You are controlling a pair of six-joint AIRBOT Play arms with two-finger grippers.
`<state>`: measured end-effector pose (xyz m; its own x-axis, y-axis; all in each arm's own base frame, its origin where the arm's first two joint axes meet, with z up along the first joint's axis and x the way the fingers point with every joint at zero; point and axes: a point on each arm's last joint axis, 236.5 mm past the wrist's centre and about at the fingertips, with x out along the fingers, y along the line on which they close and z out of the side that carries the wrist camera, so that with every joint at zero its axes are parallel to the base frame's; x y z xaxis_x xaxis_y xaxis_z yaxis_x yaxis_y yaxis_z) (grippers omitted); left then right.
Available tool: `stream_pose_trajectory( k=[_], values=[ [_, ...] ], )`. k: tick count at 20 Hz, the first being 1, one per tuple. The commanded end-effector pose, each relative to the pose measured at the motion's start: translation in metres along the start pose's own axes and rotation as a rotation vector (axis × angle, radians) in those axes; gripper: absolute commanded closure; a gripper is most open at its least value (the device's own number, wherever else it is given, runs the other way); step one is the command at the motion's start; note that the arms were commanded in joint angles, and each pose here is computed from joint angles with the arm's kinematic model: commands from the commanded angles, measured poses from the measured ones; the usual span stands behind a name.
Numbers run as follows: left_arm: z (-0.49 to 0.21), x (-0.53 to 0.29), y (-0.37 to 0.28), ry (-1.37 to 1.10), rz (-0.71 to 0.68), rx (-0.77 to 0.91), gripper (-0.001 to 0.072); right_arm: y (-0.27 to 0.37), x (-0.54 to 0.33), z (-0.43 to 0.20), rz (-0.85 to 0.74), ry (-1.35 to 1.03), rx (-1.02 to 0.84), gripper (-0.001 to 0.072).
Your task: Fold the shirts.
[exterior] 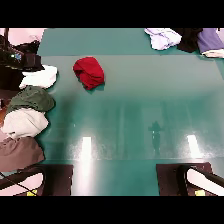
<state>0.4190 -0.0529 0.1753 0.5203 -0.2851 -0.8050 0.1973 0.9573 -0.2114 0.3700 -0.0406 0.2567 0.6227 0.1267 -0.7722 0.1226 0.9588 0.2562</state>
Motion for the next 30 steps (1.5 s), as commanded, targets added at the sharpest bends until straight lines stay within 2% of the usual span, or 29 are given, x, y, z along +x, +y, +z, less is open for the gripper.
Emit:
stream_pose_trajectory(
  k=[1,13,19,20,21,22,30],
  values=[
    [0.000,0.000,0.000,-0.001,0.000,0.000,0.0679,0.000,0.000,0.000,0.001,-0.001,-0.001,0.0697],
    [0.001,0.000,0.000,-0.006,0.001,0.000,0.0680,0.000,0.000,0.001,0.000,-0.006,-0.001,0.0696],
    [0.036,-0.002,0.003,-0.153,0.010,-0.004,0.0679,0.003,-0.002,0.029,0.010,-0.125,0.000,0.0697],
    [0.044,0.000,0.001,-0.183,-0.003,-0.009,0.0586,0.003,-0.002,0.031,0.012,-0.130,0.000,0.0697],
    [0.050,0.008,-0.003,-0.201,-0.035,-0.032,0.0290,0.003,-0.002,0.030,0.012,-0.129,0.000,0.0697],
    [0.050,0.024,-0.006,-0.199,-0.077,-0.068,0.0193,0.003,-0.002,0.030,0.012,-0.129,0.000,0.0697],
    [-0.019,0.224,-0.006,0.097,-0.303,-0.390,0.0191,0.003,-0.001,0.028,0.011,-0.117,0.000,0.0697]
  ],
)
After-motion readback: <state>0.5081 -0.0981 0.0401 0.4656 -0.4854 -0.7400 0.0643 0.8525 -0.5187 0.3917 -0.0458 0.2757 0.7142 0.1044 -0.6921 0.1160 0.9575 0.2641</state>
